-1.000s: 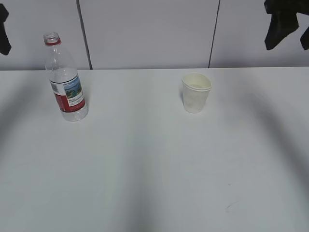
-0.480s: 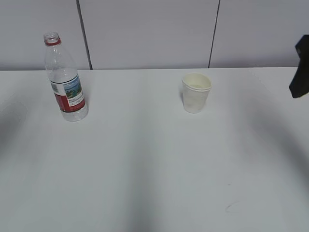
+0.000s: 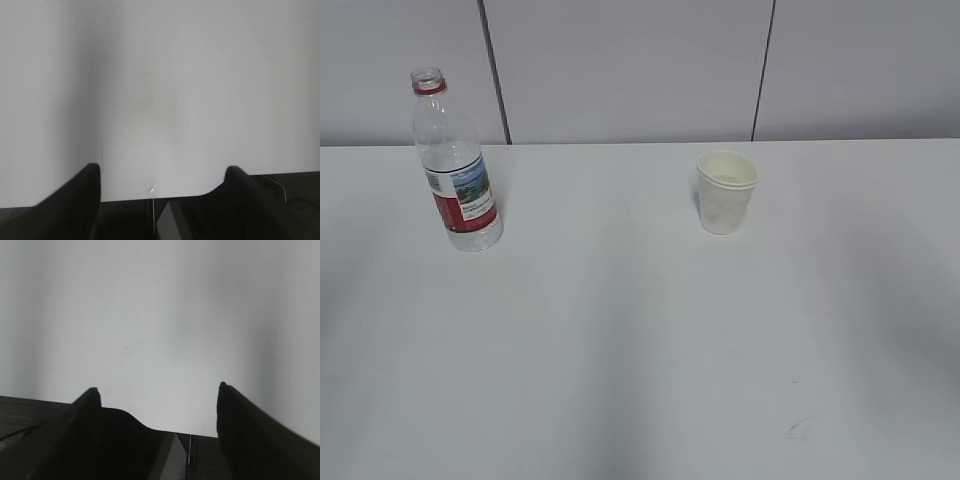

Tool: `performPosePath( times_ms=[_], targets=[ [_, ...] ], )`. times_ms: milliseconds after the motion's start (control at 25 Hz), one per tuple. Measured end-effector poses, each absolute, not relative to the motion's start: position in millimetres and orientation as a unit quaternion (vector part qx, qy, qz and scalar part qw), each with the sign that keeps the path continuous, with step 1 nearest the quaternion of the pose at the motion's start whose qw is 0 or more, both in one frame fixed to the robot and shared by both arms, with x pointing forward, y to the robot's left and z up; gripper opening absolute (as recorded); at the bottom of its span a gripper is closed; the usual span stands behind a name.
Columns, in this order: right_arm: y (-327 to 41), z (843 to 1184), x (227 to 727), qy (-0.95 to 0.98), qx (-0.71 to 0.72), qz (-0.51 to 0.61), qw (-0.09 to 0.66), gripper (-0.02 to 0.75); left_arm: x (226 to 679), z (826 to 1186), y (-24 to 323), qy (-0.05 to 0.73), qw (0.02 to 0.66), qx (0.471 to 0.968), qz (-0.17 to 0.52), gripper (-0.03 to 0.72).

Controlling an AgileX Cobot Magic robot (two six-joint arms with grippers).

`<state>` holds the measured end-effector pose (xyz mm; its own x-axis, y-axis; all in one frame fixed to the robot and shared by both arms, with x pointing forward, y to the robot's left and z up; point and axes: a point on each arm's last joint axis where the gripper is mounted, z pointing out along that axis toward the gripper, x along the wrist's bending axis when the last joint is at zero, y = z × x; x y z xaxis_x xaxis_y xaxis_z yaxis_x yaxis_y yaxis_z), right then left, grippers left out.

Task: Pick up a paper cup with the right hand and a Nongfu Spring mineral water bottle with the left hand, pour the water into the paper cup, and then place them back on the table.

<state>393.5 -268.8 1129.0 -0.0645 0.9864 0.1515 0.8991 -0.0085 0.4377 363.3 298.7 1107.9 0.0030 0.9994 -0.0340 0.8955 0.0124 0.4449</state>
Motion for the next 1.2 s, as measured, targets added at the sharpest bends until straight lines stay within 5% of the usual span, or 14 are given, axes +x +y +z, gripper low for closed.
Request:
performPosePath(
  times_ms=[680, 1200],
  targets=[
    [-289.0, 1084.7, 247.2, 0.687, 0.607, 0.332, 0.223, 0.534, 230.4, 1084.1, 297.6, 0.626, 0.321, 0.645, 0.298, 0.439],
    [-296.7, 1050.6, 220.9, 0.668, 0.565, 0.375, 0.308, 0.534, 215.3, 1052.4, 291.3, 0.565, 0.350, 0.674, 0.321, 0.439]
  ],
)
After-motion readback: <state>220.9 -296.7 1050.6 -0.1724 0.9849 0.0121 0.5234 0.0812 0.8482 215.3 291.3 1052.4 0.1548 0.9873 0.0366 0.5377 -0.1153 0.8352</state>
